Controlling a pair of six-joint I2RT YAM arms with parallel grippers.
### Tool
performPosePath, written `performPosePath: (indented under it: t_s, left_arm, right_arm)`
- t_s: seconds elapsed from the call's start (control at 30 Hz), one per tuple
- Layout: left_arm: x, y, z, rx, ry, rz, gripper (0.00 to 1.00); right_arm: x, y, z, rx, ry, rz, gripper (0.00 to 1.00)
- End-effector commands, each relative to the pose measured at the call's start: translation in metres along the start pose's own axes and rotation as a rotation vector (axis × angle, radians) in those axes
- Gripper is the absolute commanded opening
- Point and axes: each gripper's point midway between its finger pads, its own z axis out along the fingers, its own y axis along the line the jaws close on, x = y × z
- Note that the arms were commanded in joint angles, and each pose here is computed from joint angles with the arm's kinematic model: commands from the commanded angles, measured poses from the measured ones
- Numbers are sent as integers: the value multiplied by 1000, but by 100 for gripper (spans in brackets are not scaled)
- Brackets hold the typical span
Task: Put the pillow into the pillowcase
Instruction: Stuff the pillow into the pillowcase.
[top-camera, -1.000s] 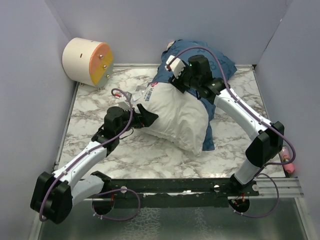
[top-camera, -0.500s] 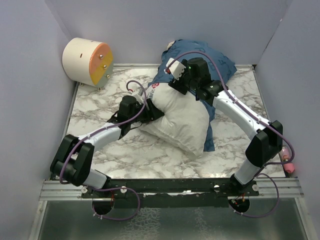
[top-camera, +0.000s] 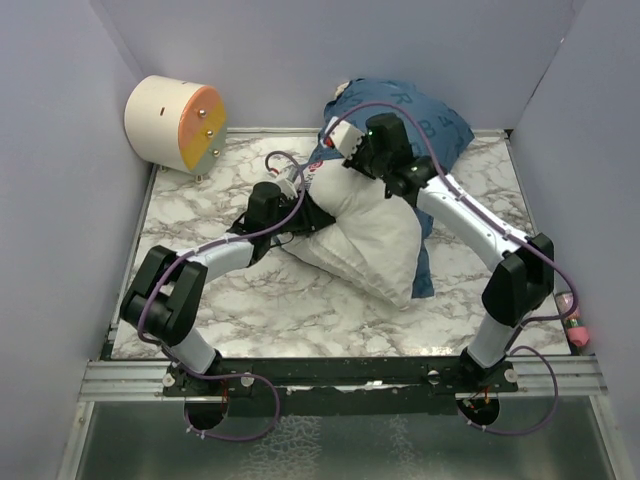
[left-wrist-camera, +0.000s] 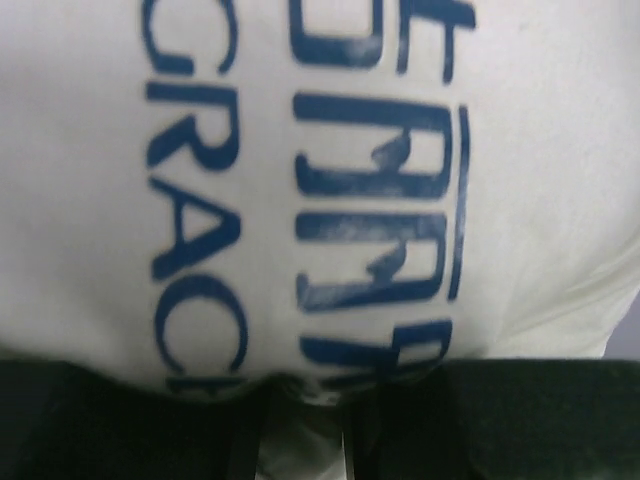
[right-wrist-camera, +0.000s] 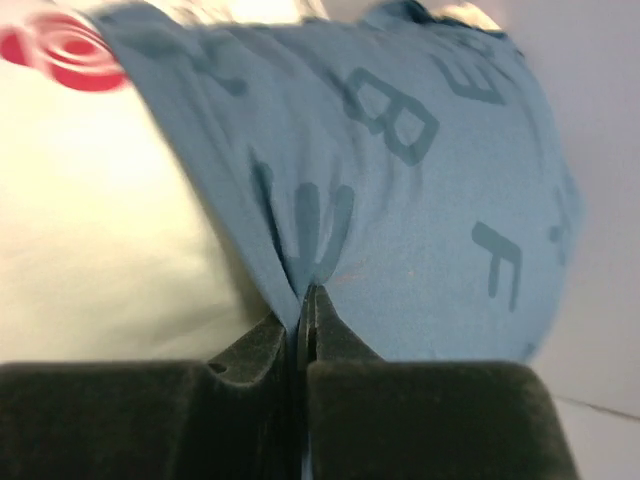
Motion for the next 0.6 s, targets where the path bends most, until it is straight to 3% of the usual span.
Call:
performPosePath:
  t_s: [0.0,0.1,0.3,0.43,0.57]
  left_arm:
    - [-46,-28,16,128,-157,138,26]
    - [-74,-51,17,183,-240,215,16]
    - [-136,-118,-2,344,-453,374,13]
    - [-148,-160,-18,475,-549,455,13]
    - [-117,-175,-4,533,-511,490,13]
  right_arm:
    - [-81,67,-74,-563,-274,270,1]
    - [-124,90,-124,-822,-403,356,1]
    - [-167,99,-214,-1158,-588,435,0]
    - [-151,106,-223,-1208,-583,484,0]
    - [-119,89,-207,-1227,-581,616,0]
